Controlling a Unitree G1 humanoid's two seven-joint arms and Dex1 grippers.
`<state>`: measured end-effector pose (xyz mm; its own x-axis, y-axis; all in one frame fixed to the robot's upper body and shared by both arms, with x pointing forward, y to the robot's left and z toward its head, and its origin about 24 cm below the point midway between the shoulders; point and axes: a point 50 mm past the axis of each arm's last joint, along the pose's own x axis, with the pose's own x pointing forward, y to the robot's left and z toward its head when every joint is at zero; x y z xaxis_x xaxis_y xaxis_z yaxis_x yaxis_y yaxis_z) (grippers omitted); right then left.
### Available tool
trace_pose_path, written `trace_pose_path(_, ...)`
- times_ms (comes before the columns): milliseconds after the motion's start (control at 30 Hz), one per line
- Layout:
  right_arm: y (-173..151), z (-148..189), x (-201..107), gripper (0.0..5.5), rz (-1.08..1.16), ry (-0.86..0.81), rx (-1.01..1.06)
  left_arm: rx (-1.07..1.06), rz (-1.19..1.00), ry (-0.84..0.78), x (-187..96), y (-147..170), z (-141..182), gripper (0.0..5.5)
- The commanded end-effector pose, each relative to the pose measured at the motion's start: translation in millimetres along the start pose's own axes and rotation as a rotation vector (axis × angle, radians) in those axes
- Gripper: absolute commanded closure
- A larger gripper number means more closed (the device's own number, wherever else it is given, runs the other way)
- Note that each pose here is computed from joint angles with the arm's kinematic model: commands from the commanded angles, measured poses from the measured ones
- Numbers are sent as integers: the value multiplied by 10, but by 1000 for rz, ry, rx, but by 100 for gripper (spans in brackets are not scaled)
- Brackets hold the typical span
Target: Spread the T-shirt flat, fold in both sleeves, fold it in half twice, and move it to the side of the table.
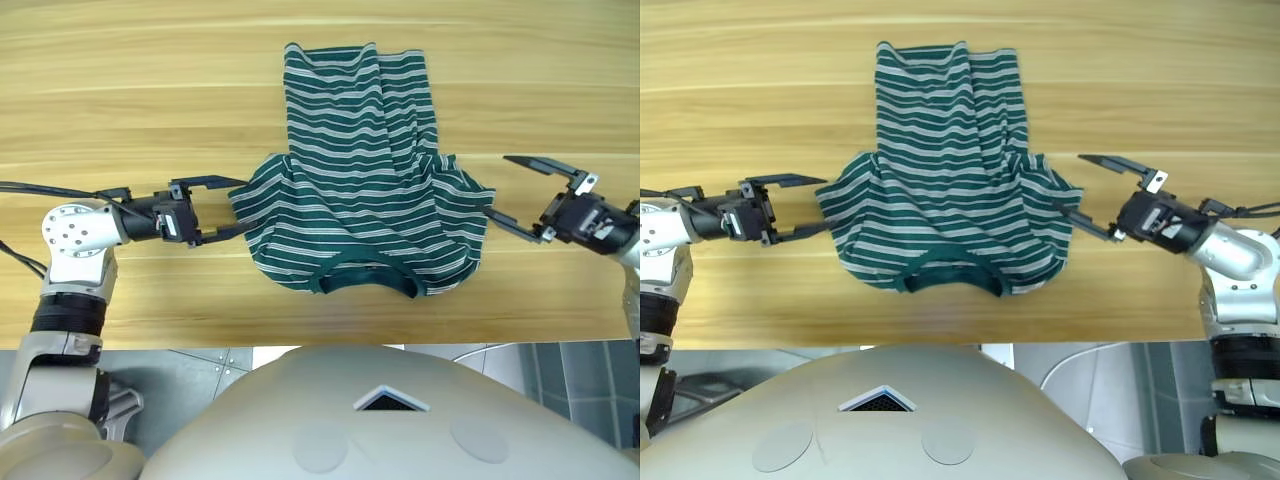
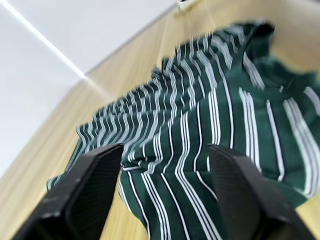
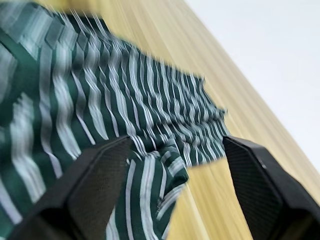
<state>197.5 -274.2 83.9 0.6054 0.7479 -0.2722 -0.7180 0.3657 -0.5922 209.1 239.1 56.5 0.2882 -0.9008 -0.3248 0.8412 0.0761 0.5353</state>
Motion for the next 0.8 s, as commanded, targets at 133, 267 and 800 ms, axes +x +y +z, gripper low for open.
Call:
trace_pose_path(133, 117, -104, 114, 316, 68, 96, -91, 21, -55, 53, 118, -57, -128, 358)
trace_pose_path(267, 156, -145, 88, 394, 100, 125, -99, 23, -52, 33, 135, -63, -115, 429)
trace_pose_path(800, 260, -564, 309, 548, 179, 392, -208, 141, -138, 240, 209, 31, -324, 550)
